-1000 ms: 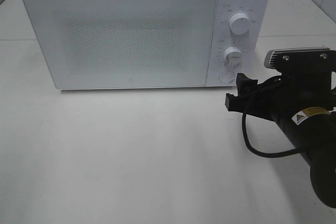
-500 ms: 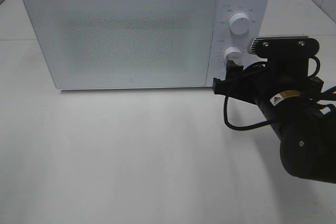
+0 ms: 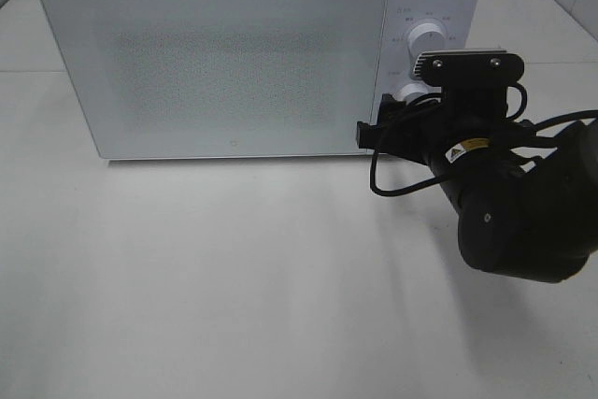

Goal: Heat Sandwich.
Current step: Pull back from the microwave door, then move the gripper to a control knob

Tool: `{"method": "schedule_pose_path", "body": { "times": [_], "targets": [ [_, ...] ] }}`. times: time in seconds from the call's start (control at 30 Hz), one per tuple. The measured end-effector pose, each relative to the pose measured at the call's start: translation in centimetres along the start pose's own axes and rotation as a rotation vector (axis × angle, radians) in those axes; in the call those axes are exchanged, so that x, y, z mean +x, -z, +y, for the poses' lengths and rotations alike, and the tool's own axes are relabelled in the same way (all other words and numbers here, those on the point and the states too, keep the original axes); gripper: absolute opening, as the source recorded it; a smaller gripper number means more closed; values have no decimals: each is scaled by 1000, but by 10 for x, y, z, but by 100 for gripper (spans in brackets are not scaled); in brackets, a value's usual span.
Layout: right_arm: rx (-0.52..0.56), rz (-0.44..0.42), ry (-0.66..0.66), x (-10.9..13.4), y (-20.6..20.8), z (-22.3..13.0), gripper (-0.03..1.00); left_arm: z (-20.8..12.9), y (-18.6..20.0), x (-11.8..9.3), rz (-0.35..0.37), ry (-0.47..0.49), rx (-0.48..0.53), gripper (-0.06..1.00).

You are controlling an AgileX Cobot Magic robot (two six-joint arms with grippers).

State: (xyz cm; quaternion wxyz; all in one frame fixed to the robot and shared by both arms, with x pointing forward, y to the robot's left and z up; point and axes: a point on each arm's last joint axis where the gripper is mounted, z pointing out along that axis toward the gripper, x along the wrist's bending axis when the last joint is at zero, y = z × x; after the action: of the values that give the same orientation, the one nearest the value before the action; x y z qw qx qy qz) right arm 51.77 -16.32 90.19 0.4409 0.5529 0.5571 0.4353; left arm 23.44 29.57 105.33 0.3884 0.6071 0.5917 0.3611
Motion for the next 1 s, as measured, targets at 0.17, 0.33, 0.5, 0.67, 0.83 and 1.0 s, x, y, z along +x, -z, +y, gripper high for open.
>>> {"method": "schedule_pose_path", "body": {
  "times": [0.17,0.33,0.5,0.67,0.83,1.0],
  "targets": [
    [6,-10,-6,-3,-14,1,76,0,0,0,0,0,0,99],
    [19,-6,-2,-2,-28,-2,76,0,0,0,0,0,-1,99],
    [30,1,2,0,-32,-5,76,0,0,0,0,0,-1,99],
    [36,-4,3,-2,-33,-6,76,0,0,0,0,0,-1,99],
    [46,-9,6,-3,-34,-9,73,0,0,0,0,0,-1,99],
    [39,-8,3,-3,-35,-7,54,0,0,0,0,0,-1,99]
  ]
}}
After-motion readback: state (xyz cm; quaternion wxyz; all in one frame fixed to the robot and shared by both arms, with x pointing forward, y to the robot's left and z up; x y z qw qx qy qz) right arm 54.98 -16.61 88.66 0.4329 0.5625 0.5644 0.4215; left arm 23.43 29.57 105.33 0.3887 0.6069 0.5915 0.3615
